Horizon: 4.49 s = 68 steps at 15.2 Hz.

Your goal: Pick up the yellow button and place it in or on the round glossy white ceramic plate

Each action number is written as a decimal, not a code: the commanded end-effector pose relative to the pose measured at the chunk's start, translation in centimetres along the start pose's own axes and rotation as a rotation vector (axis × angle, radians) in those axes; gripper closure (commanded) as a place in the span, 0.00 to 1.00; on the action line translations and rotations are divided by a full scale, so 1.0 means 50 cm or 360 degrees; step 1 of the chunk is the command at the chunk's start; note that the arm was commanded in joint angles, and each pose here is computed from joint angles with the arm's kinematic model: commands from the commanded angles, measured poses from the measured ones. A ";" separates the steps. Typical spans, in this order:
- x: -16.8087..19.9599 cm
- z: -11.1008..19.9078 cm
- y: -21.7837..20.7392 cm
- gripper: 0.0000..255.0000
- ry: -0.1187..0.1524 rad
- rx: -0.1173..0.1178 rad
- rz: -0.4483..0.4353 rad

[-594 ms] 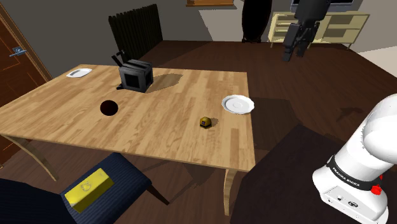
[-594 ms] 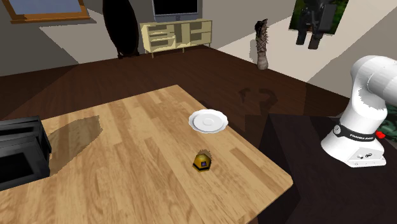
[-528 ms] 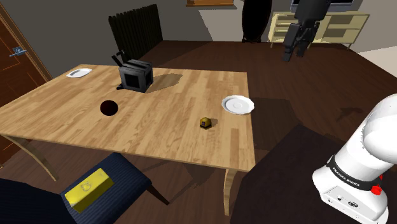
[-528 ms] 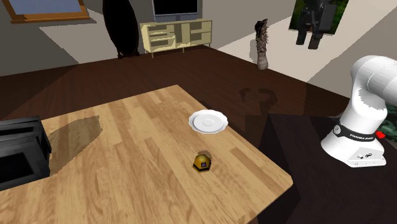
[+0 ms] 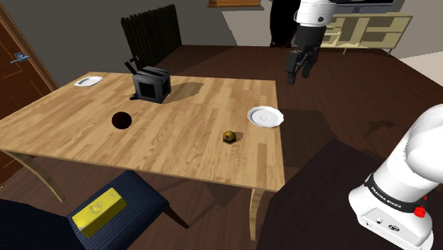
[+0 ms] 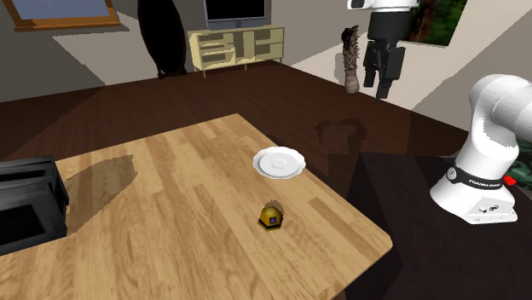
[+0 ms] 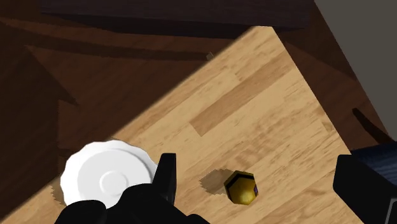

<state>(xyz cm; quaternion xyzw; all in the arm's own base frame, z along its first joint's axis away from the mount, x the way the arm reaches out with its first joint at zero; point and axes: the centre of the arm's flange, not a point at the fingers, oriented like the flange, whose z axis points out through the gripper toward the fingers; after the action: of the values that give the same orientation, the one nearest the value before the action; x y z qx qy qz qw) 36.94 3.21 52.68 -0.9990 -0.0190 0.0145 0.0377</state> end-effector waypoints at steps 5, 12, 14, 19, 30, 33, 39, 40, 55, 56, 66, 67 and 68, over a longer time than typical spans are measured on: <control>0.113 0.112 -0.035 0.00 -0.0036 -0.0043 -0.0085; 0.242 0.248 -0.079 0.00 -0.0081 -0.0093 -0.0182; 0.278 0.288 -0.092 0.00 -0.0094 -0.0108 -0.0210; 0.365 0.389 -0.126 0.00 -0.0126 -0.0144 -0.0279; 0.544 0.620 -0.206 0.00 -0.0197 -0.0223 -0.0431; 0.547 0.647 -0.205 0.00 -0.0199 -0.0225 -0.0436; 0.541 0.705 -0.196 0.00 -0.0199 -0.0225 -0.0436; 0.541 0.705 -0.196 0.00 -0.0199 -0.0225 -0.0436; 0.541 0.705 -0.196 1.00 -0.0199 -0.0225 -0.0436; 0.541 0.705 -0.196 1.00 -0.0199 -0.0225 -0.0436; 0.538 0.600 -0.204 1.00 -0.0199 -0.0225 -0.0436; 0.538 0.589 -0.205 1.00 -0.0199 -0.0225 -0.0436; 0.537 0.579 -0.205 1.00 -0.0199 -0.0225 -0.0436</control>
<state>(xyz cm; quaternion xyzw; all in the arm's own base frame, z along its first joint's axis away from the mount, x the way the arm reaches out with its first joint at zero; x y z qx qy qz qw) 62.62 16.61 23.25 -0.9844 -0.1583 0.0697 -0.0323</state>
